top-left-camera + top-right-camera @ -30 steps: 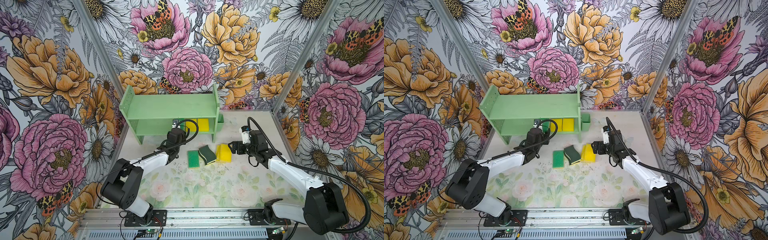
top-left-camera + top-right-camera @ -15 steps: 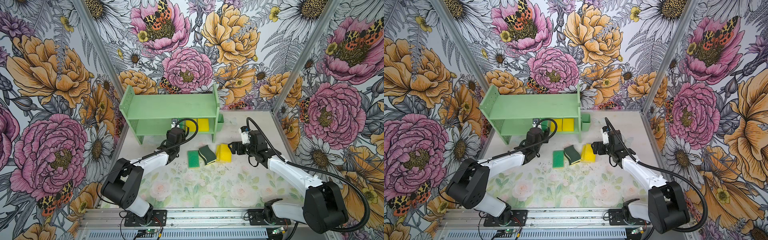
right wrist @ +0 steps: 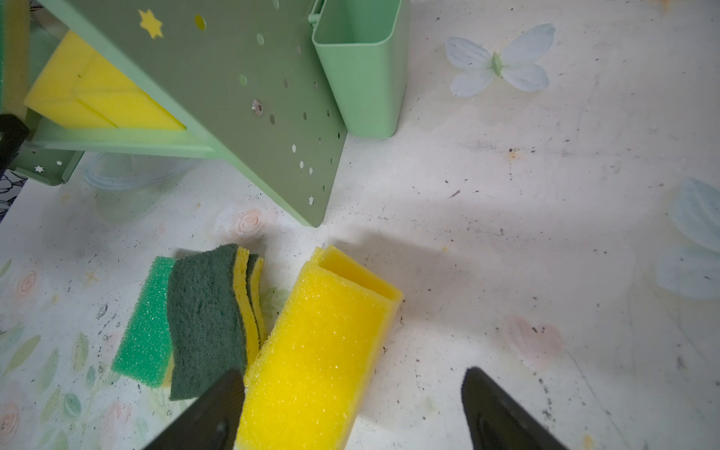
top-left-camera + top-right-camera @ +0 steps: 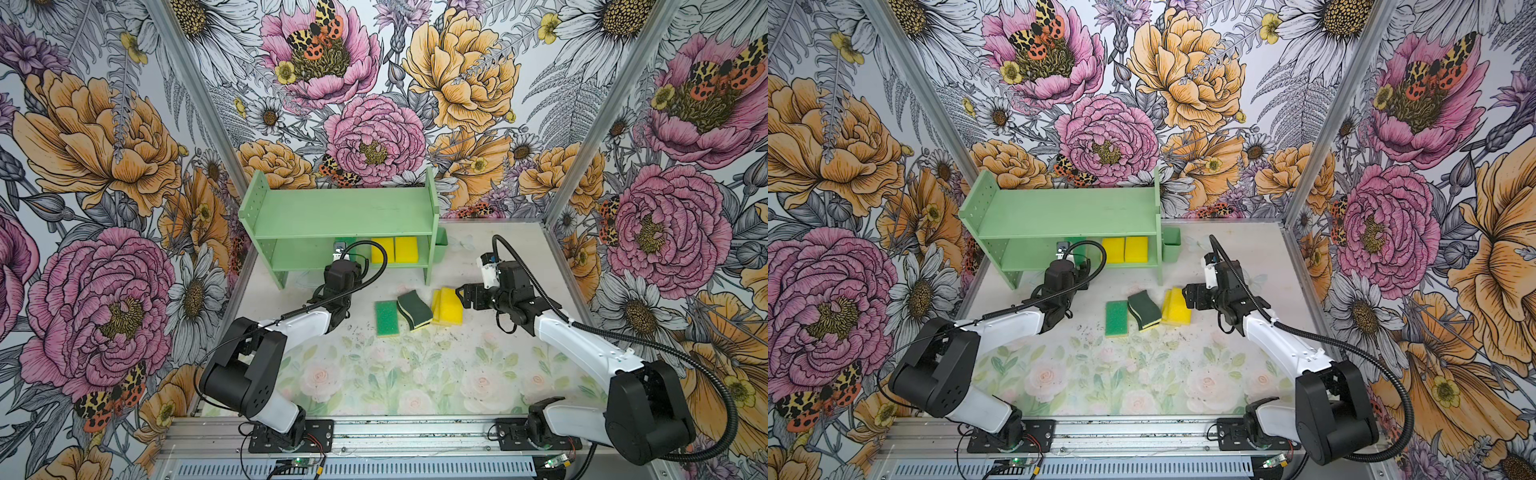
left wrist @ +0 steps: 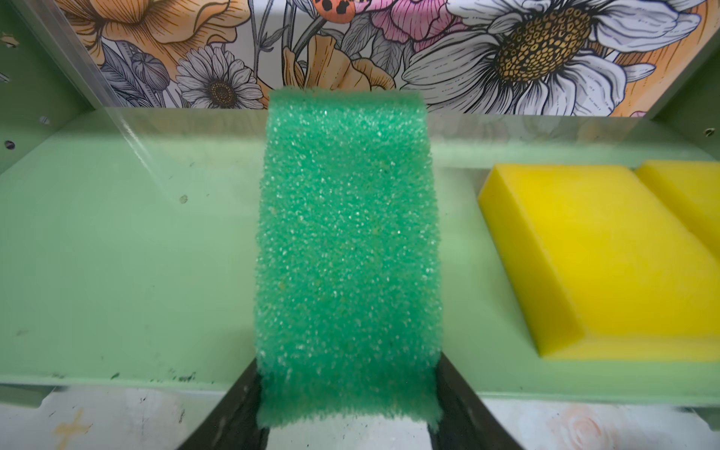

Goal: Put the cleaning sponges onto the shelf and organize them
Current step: 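Carry the bright green sponge onto the lower shelf beside the yellow sponges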

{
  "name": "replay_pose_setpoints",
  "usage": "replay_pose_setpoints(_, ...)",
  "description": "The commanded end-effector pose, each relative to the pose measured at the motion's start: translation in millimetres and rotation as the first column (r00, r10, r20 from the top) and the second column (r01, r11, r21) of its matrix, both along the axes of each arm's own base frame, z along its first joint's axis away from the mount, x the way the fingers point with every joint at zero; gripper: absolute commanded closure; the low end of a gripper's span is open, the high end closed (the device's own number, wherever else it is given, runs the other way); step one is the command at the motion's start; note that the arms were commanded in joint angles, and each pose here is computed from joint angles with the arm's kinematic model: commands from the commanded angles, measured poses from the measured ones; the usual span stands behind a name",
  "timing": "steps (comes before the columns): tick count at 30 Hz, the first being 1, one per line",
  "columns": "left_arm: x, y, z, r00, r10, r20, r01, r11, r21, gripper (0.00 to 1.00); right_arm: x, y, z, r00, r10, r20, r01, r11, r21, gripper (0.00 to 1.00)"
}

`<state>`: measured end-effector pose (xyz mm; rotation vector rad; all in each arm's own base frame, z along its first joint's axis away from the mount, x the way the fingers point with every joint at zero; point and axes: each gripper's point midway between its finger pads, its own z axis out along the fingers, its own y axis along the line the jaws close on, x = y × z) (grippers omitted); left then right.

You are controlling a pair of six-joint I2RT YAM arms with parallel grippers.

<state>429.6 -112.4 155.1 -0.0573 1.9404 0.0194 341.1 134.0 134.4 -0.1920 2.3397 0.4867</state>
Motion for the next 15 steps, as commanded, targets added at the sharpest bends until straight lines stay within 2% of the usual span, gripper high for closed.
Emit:
replay_pose_setpoints(1, 1.9, -1.6, 14.4, 0.998, -0.029, 0.055, 0.029, 0.999, -0.016, 0.4, 2.5, 1.6, 0.2, 1.0, -0.006, -0.004, 0.006, 1.0, 0.007, 0.11)
replay_pose_setpoints(15, 5.7, 7.5, 9.7, 0.997, -0.017, 0.076, 0.019, 1.0, -0.019, 0.4, 1.1, 1.3, -2.7, 1.0, -0.011, -0.013, 0.011, 1.0, 0.008, 0.11)
